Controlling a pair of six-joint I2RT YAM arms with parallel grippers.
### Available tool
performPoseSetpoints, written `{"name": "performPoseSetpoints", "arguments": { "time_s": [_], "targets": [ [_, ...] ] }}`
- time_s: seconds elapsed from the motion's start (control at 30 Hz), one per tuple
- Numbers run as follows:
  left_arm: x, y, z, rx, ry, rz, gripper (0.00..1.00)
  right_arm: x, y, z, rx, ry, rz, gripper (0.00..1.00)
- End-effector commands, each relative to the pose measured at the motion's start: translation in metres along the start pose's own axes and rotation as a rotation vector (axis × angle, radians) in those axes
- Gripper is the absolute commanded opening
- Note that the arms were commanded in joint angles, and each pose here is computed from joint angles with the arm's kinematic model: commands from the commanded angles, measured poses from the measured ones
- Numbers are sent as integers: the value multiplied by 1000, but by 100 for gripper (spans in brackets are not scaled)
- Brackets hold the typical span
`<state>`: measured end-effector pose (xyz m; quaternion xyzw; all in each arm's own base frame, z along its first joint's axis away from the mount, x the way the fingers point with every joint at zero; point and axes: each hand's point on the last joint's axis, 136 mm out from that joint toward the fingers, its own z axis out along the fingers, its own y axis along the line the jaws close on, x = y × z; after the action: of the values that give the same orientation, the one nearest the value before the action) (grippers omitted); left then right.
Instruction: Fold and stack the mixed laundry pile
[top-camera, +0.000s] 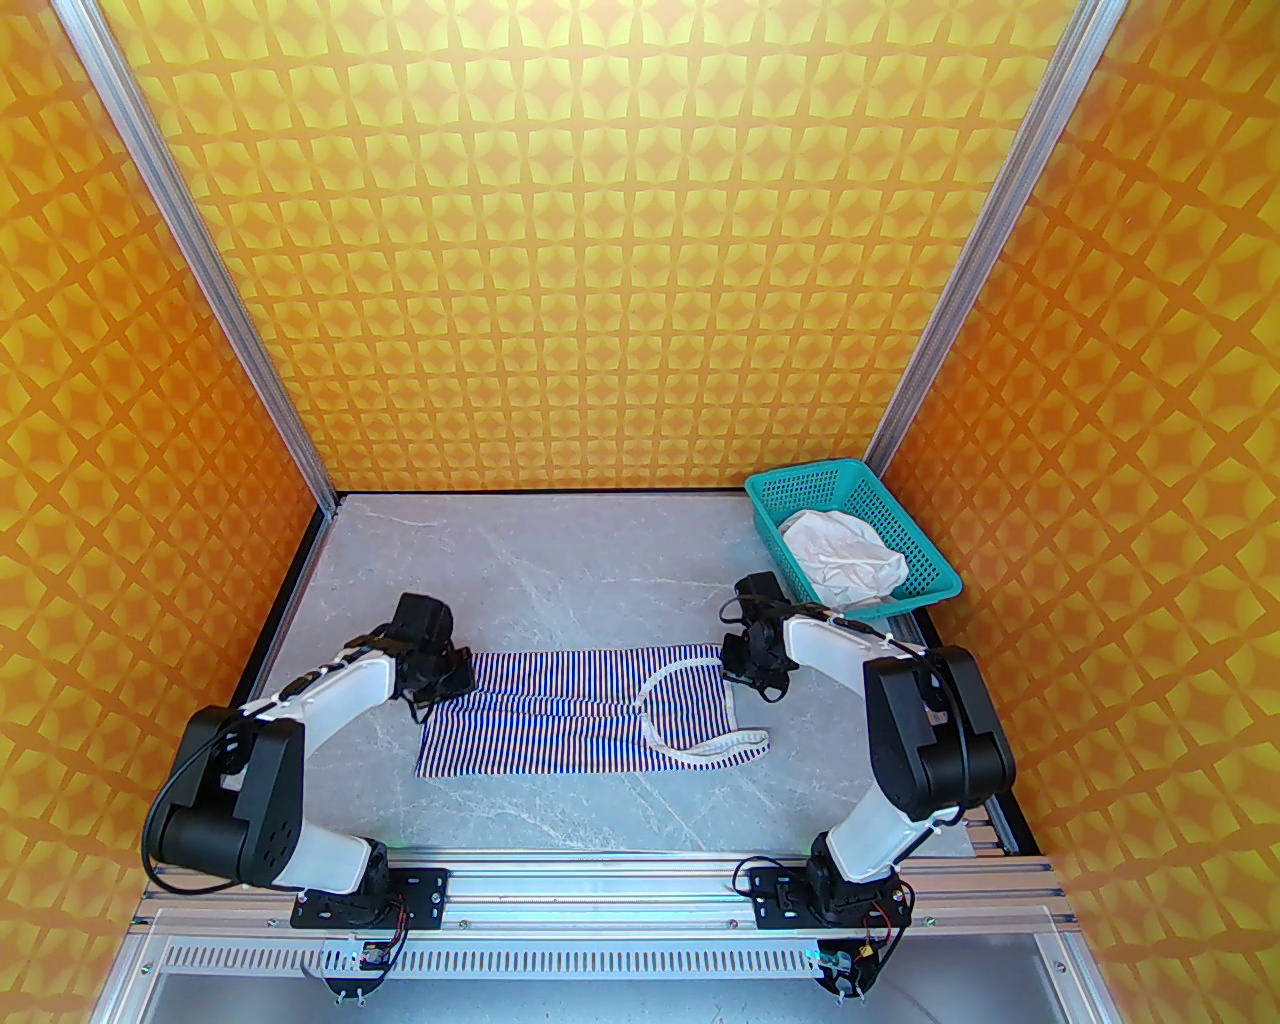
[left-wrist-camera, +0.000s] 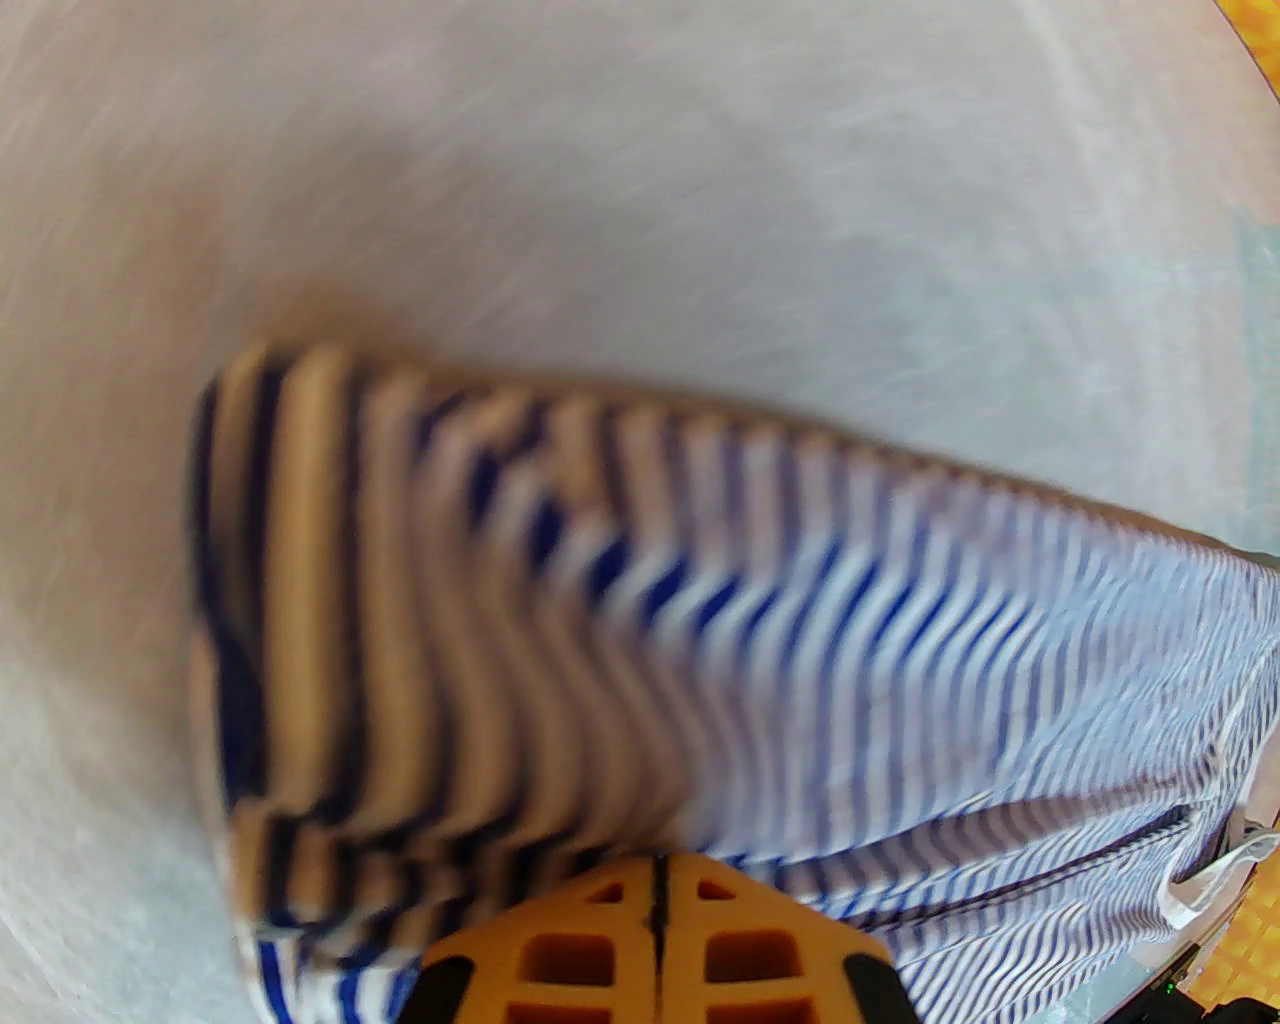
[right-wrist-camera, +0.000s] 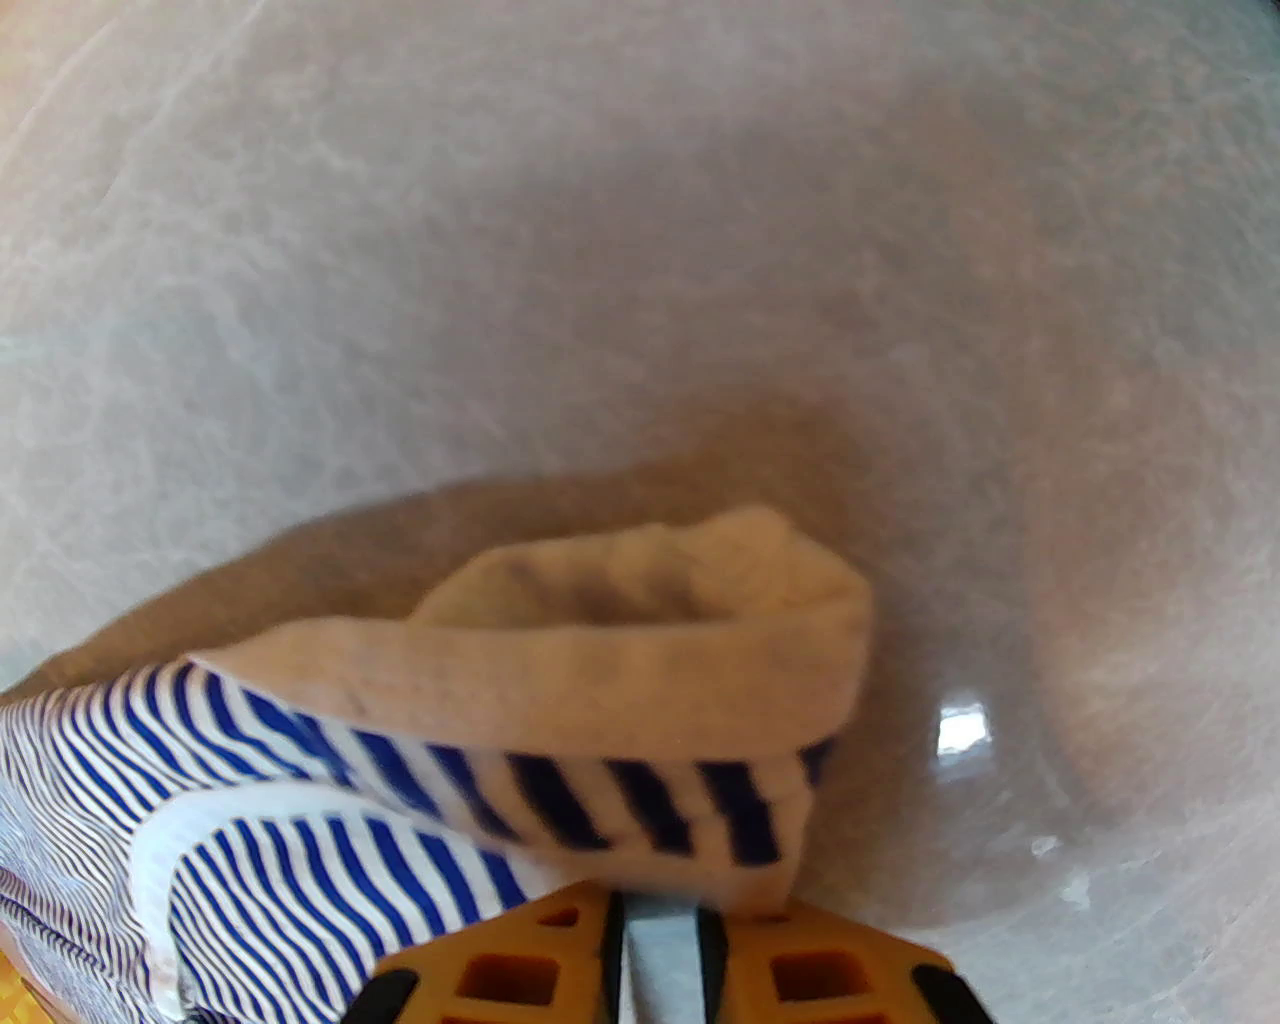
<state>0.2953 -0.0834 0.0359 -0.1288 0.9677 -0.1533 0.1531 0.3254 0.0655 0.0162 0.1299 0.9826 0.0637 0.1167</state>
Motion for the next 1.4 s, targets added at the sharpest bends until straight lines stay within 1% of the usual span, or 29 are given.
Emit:
{"name": "performPoseSetpoints", "arguments": {
  "time_s": [0.0, 0.13, 0.2, 0.23, 0.27, 0.3, 0.37, 0.47, 0.53, 0.6, 0.67, 0.7, 0.8, 0.9, 0.93, 1.03, 1.23, 1.27, 1.3, 1.37],
  "targets": [
    [2, 16, -9, -40, -35, -36, 8, 2, -3, 3, 7, 0, 17, 23],
    [4, 26, -21, -67, -59, -58, 8, -6, 0, -8, 2, -25, 11, 24],
    [3, 32, -30, -90, -81, -75, 8, -10, 1, -20, -2, -47, 0, 26],
    [2, 33, -34, -91, -91, -82, 10, -11, 2, -27, -6, -57, -5, 27],
    [1, 32, -37, -86, -101, -82, 15, -11, 5, -34, -22, -66, -14, 28],
    [0, 31, -40, -83, -108, -81, 24, -11, 7, -41, -36, -74, -19, 29],
    [-3, 30, -39, -82, -112, -81, 33, -8, 17, -53, -92, -84, -25, 30],
    [-7, 30, -34, -88, -102, -73, 38, -2, 34, -63, -154, -89, -47, 31],
    [-13, 29, -27, -89, -97, -77, 38, 2, 47, -68, -181, -95, -66, 32],
    [-17, 26, -19, -72, -86, -87, 35, 6, 60, -68, -210, -87, -83, 32],
    [-19, 25, -13, -68, -81, -94, 29, 10, 68, -65, -226, -79, -88, 32],
    [-19, 25, -12, -69, -79, -93, 24, 12, 69, -63, -231, -75, -86, 33],
    [-17, 27, -15, -73, -84, -79, 10, 17, 71, -57, -243, -62, -80, 33],
    [-15, 29, -26, -83, -115, -54, 2, 18, 68, -53, -232, -62, -77, 33],
    [-14, 29, -28, -81, -121, -49, 0, 19, 68, -53, -233, -60, -70, 33],
    [-10, 29, -34, -74, -136, -47, 0, 24, 69, -51, -256, -52, -48, 33],
    [11, 37, -40, -69, -137, -117, 0, 43, 74, -46, -304, -17, -31, 33],
    [17, 39, -40, -77, -123, -139, 9, 45, 75, -45, -305, -11, -32, 33],
    [24, 42, -39, -85, -104, -162, 25, 48, 76, -43, -305, -4, -31, 33],
    [33, 46, -38, -99, -75, -191, 33, 52, 77, -42, -306, 2, -32, 33]
  ]
}}
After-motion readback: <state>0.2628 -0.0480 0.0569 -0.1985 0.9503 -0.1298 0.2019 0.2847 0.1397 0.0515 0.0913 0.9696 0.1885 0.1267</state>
